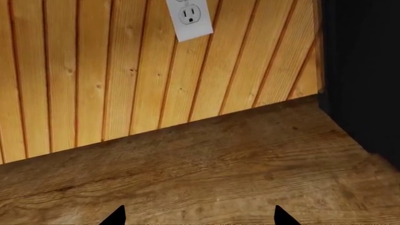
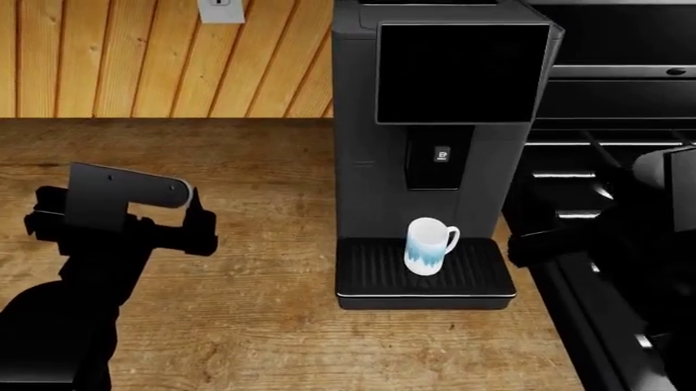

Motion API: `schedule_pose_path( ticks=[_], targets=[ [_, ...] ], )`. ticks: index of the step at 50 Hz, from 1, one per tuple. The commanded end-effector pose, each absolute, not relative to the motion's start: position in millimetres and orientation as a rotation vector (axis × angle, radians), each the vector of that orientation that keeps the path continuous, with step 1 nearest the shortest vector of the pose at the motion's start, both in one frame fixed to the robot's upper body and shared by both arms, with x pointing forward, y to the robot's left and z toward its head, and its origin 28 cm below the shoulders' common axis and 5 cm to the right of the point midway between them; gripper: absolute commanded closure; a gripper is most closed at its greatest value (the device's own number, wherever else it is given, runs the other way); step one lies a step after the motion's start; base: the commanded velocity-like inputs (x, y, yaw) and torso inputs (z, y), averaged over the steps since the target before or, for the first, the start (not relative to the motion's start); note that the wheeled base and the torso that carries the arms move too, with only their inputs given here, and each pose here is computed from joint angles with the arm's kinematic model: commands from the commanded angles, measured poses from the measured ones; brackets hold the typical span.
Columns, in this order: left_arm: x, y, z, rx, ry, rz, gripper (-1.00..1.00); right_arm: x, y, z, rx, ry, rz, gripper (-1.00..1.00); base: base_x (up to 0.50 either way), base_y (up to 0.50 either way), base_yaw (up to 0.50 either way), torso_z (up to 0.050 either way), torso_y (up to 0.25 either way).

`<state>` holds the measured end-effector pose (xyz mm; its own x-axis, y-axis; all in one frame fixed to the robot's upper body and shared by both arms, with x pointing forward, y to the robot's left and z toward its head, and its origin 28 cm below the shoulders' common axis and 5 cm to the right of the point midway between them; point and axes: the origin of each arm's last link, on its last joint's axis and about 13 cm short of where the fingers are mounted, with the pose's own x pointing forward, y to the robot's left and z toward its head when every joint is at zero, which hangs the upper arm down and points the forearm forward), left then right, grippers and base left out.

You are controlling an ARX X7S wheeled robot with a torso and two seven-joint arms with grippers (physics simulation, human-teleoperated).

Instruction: Press the button on the coffee machine to serve coffee.

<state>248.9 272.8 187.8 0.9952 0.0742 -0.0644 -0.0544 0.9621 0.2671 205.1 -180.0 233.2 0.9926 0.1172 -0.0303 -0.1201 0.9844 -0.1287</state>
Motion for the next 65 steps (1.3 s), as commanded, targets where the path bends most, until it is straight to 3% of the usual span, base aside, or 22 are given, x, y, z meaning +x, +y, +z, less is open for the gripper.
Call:
schedule_pose_path(
  ticks=[1, 15, 54, 55, 65],
  targets=[
    [248.8, 272.5, 186.3, 0.267, 0.069, 0.040, -1.00, 195.5, -155.5, 242.9, -0.141, 0.065, 0.214, -1.00, 0.00, 0.00, 0.00, 0.000, 0.000],
    [247.1, 276.8, 184.3, 0.262, 0.069, 0.037, -1.00, 202.6, -135.3, 250.7, -0.151, 0.090, 0.312, -1.00, 0.00, 0.00, 0.00, 0.000, 0.000],
    [249.8, 272.0, 177.6, 0.263, 0.084, 0.037, -1.00, 216.4, -118.4, 255.8, -0.104, 0.096, 0.358, -1.00, 0.00, 0.00, 0.00, 0.000, 0.000],
    [250.0, 271.0, 177.3, 0.262, 0.084, 0.037, -1.00, 216.6, -117.8, 256.5, -0.099, 0.089, 0.361, 1.00, 0.00, 0.00, 0.00, 0.000, 0.000],
    [249.1, 275.3, 177.3, 0.259, 0.085, 0.036, -1.00, 223.8, -112.9, 256.3, -0.098, 0.090, 0.382, 1.00, 0.00, 0.00, 0.00, 0.000, 0.000]
  ],
)
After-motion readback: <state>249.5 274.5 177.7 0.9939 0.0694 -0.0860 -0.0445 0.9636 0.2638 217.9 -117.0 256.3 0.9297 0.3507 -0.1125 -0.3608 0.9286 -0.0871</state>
